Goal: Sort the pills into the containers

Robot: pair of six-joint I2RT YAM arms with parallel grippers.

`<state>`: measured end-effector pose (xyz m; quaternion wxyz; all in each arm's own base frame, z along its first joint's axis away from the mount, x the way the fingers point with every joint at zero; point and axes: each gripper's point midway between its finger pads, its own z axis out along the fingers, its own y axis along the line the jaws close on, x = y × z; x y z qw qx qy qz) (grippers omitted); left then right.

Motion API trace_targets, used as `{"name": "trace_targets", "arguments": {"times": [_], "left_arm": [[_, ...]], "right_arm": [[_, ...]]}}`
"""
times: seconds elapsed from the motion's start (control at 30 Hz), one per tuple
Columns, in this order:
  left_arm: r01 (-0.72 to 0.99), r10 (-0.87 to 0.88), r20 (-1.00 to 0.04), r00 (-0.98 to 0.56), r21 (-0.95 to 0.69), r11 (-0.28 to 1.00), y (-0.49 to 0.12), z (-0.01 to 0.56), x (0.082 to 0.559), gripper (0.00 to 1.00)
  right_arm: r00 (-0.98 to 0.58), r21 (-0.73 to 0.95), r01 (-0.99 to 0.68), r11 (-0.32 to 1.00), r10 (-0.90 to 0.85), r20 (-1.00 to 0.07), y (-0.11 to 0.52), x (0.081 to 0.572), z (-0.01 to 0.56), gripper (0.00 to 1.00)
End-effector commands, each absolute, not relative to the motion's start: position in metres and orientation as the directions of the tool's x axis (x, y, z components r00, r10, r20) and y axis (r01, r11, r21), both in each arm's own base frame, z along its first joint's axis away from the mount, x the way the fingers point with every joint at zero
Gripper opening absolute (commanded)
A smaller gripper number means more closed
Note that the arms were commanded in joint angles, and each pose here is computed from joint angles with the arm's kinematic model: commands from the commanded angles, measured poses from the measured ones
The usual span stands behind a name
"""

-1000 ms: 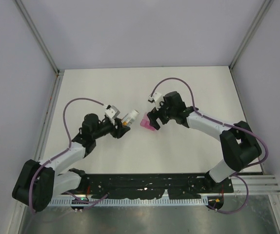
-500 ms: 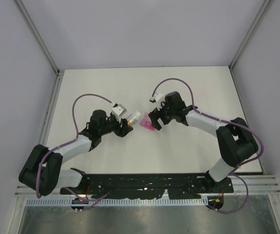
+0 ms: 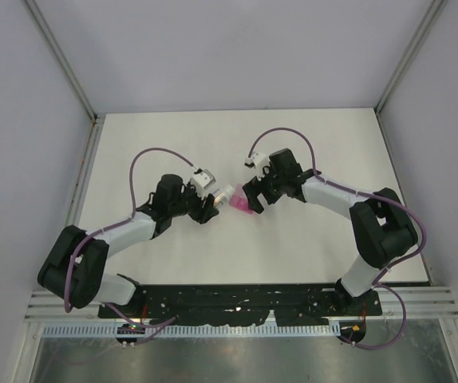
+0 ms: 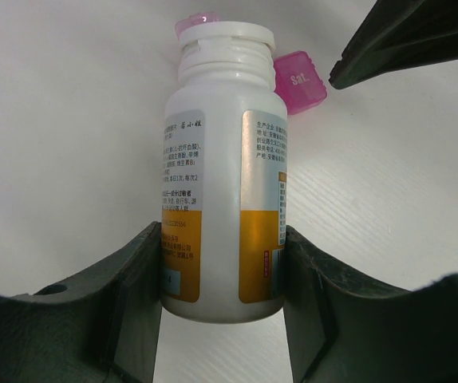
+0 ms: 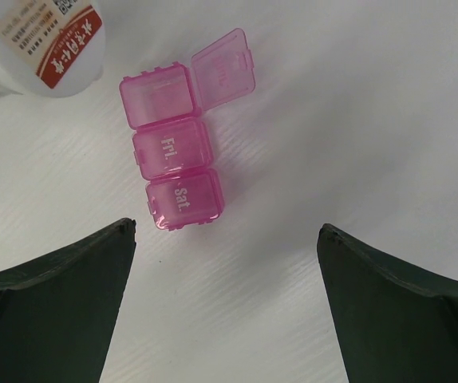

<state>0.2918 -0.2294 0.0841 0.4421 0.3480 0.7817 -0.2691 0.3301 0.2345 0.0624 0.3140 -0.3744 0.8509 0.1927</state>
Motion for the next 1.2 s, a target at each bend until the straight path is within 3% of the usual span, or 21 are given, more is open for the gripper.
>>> {"name": "trace_targets", "arguments": {"times": [0.0,1.17], "left_arm": [[0.795,0.336,-0.886,-0.319,-0.057,0.605,-0.235,0.096,0.303,0.0],[0.805,0.476,-0.791,-0.384,-0.034,0.593,-0.246,0.077,0.307,0.0]], "right_arm": [[-0.51,0.109,-0.767,0.632,-0.498,-0.701,0.243,0.338,0.074,1.0],[-0.575,0.158,-0.742,0.651,-0.498,-0.649,0.244,0.336,0.059,0.94]]}}
